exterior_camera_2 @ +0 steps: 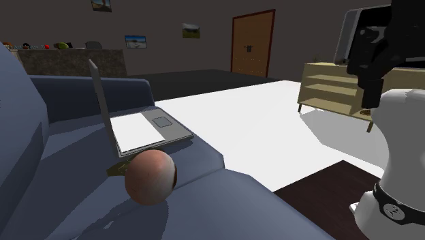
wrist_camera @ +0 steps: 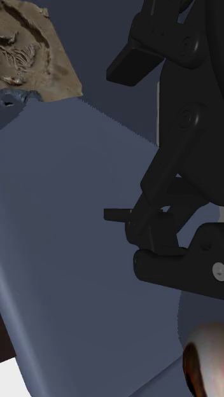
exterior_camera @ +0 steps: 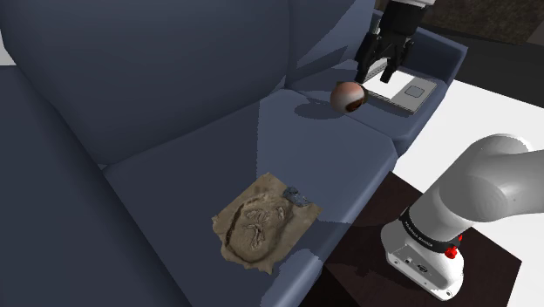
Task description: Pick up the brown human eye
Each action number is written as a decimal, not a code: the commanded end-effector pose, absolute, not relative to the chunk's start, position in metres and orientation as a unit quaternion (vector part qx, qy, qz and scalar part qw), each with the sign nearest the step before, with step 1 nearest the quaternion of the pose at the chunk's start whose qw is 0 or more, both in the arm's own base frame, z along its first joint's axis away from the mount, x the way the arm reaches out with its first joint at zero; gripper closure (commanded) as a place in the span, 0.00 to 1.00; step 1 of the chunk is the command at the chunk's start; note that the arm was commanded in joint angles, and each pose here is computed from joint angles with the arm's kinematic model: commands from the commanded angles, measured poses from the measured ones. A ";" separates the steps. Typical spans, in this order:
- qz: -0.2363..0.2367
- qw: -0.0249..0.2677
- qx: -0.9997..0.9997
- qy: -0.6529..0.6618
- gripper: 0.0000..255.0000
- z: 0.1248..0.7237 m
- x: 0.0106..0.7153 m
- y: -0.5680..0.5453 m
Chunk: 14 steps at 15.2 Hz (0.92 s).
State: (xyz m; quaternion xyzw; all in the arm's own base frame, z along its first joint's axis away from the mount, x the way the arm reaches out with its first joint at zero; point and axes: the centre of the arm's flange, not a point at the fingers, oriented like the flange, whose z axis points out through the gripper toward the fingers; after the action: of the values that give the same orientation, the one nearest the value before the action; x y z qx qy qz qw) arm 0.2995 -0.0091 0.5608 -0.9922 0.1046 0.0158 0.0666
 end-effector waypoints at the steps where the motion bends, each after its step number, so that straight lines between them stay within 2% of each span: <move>1: 0.016 0.067 -0.992 0.105 0.00 0.561 0.299 -0.009; 14: -0.001 0.071 -0.993 0.098 0.00 0.491 0.382 -0.140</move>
State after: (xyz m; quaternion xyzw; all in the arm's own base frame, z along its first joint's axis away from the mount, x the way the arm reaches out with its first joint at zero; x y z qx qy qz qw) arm 0.3739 -0.1263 0.4971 -0.9925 0.0991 0.0008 0.0717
